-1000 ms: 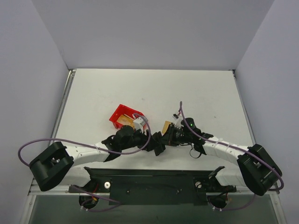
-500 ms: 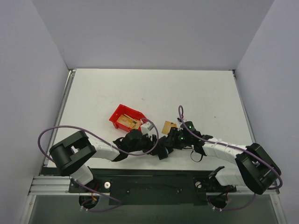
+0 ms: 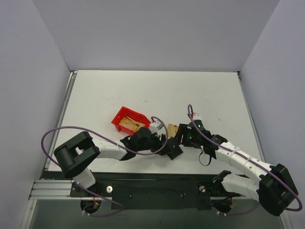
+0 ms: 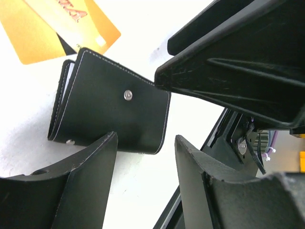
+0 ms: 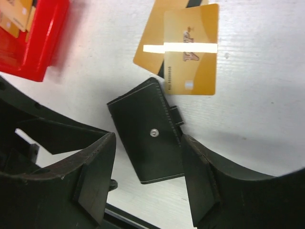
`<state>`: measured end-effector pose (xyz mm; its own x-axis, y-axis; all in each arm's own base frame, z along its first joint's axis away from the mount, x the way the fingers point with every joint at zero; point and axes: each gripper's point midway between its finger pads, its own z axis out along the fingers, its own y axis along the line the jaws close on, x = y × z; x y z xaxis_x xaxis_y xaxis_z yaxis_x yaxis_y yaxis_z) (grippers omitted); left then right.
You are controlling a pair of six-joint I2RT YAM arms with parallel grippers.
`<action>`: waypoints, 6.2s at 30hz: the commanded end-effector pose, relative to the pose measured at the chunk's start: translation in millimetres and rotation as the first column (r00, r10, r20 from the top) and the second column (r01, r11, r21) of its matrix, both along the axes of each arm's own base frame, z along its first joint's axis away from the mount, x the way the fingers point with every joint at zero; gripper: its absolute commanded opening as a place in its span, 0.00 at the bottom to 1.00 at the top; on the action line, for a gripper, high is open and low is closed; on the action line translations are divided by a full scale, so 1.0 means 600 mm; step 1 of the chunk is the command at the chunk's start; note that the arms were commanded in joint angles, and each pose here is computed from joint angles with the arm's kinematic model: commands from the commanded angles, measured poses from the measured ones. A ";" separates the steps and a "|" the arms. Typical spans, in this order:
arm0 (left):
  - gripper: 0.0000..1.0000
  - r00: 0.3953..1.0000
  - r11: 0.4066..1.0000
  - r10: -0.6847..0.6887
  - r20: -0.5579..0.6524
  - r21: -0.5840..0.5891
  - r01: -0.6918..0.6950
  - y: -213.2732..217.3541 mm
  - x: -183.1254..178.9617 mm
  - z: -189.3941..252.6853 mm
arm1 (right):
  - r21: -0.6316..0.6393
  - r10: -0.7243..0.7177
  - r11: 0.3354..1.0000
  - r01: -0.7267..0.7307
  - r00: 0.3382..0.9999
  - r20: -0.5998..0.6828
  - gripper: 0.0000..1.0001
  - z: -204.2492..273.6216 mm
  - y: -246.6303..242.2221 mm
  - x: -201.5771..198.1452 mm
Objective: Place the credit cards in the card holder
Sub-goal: Reset both arms, then move the credit card to the center of the board.
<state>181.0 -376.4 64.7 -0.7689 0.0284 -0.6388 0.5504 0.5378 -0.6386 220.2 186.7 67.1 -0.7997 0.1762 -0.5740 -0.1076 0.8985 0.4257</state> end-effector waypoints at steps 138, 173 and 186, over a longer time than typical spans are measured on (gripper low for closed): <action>0.57 0.861 0.888 0.445 0.245 0.005 -0.460 0.253 0.125 0.172 | -0.220 0.401 0.835 -0.505 0.831 -0.385 0.37 -0.166 0.130 -0.094; 0.56 0.815 0.813 0.557 0.160 0.095 -0.575 0.322 0.084 0.101 | -0.181 0.642 0.648 -0.740 0.658 -0.393 0.35 -0.187 0.169 -0.232; 0.56 0.797 0.791 0.589 0.134 0.108 -0.602 0.334 0.076 0.066 | -0.094 0.743 0.594 -0.799 0.590 -0.317 0.34 -0.172 0.205 -0.261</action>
<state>222.5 -177.7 105.6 -0.6182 -0.2930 -0.7294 0.1625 0.8602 -0.4833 95.4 370.7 9.7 -0.6797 -0.5435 -0.4926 -0.7326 0.5358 0.4197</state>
